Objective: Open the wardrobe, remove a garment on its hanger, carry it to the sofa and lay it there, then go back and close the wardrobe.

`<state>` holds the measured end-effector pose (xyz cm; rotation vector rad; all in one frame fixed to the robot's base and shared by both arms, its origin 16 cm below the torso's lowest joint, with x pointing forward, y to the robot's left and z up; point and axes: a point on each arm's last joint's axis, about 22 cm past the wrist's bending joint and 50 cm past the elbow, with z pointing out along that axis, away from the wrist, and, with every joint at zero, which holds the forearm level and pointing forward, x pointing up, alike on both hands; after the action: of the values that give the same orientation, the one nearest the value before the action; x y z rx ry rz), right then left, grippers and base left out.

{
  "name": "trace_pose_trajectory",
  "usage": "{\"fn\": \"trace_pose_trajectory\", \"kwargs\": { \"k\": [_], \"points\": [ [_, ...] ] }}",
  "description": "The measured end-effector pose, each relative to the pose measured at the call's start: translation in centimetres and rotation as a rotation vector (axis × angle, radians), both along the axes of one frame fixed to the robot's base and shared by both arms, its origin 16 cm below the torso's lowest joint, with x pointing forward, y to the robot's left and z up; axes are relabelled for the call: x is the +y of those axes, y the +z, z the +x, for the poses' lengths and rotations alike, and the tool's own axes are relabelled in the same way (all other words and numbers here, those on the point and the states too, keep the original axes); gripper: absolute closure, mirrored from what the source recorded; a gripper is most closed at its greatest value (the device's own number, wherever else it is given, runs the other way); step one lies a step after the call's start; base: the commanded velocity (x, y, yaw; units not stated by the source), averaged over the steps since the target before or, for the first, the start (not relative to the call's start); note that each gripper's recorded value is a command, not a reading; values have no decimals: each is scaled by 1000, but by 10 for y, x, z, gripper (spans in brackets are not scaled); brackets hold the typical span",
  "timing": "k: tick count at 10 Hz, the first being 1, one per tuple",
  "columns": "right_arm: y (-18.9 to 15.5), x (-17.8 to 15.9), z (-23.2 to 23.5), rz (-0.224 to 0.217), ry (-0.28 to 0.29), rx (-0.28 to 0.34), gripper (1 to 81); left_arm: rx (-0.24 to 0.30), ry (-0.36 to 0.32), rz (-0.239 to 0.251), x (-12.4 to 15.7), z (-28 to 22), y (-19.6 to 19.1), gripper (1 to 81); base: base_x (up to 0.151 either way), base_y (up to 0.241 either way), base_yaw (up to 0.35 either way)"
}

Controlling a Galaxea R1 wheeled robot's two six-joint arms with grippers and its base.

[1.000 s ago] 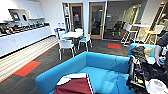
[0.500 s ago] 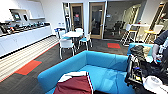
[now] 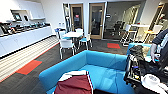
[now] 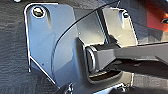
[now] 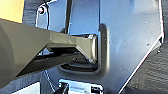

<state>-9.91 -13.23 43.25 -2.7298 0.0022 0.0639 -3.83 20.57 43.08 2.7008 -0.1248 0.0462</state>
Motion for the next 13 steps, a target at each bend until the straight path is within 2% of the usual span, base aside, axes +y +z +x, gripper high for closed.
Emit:
{"fn": "trace_pose_trajectory", "kwargs": {
  "k": [9, 13],
  "points": [
    [0, 4, 7, 4, -1, -6, 10, -4, 0, 0, 0, 5, 0, 10, 0, 0, 0],
    [0, 5, 7, 4, -2, -6, 10, -3, 0, 9, 7, 5, -1, 10, 0, 0, 155]
  ]
}}
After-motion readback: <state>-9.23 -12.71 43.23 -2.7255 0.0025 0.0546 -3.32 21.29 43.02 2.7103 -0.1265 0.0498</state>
